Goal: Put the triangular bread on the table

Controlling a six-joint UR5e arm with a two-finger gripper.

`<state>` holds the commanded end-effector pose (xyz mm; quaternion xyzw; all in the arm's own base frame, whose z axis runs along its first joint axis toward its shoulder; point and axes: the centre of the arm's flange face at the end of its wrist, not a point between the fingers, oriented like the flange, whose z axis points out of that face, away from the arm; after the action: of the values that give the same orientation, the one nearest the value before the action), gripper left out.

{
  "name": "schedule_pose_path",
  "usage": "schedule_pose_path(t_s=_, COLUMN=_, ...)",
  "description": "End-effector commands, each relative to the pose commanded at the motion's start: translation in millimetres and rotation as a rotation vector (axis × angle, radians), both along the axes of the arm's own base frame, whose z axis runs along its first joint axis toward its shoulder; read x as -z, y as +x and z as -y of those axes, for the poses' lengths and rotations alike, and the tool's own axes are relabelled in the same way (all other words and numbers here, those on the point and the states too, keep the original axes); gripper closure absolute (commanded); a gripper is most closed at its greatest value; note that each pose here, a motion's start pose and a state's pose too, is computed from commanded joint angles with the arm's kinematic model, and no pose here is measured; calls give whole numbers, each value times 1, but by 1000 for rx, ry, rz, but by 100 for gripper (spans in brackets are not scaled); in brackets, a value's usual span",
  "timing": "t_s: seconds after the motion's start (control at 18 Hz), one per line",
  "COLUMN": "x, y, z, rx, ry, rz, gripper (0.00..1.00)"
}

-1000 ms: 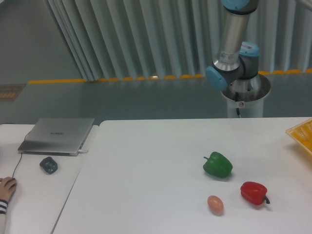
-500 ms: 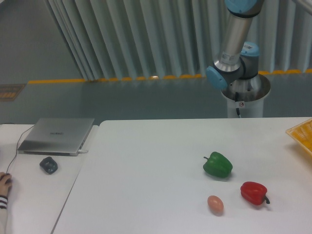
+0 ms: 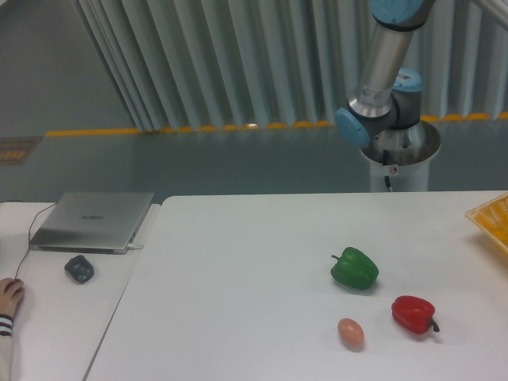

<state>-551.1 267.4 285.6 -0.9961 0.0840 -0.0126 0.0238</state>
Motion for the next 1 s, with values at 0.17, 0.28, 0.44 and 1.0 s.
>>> schedule_pose_path(t_s=0.17, x=-6, y=-3, z=1, rx=35, ry=4, rz=-14, gripper=41)
schedule_pose_path(t_s=0.28, x=-12, y=-5, z=1, rx=38, ry=6, rz=-24, gripper=52)
schedule_pose_path(t_s=0.44, x=-17, y=-6, z=-2, rx=44, ry=0, rz=-35, gripper=78)
schedule_pose_path(t_s=1.0, x=-103, y=-6, z=-35, rx=102, ry=-12, rz=-84, gripper=79)
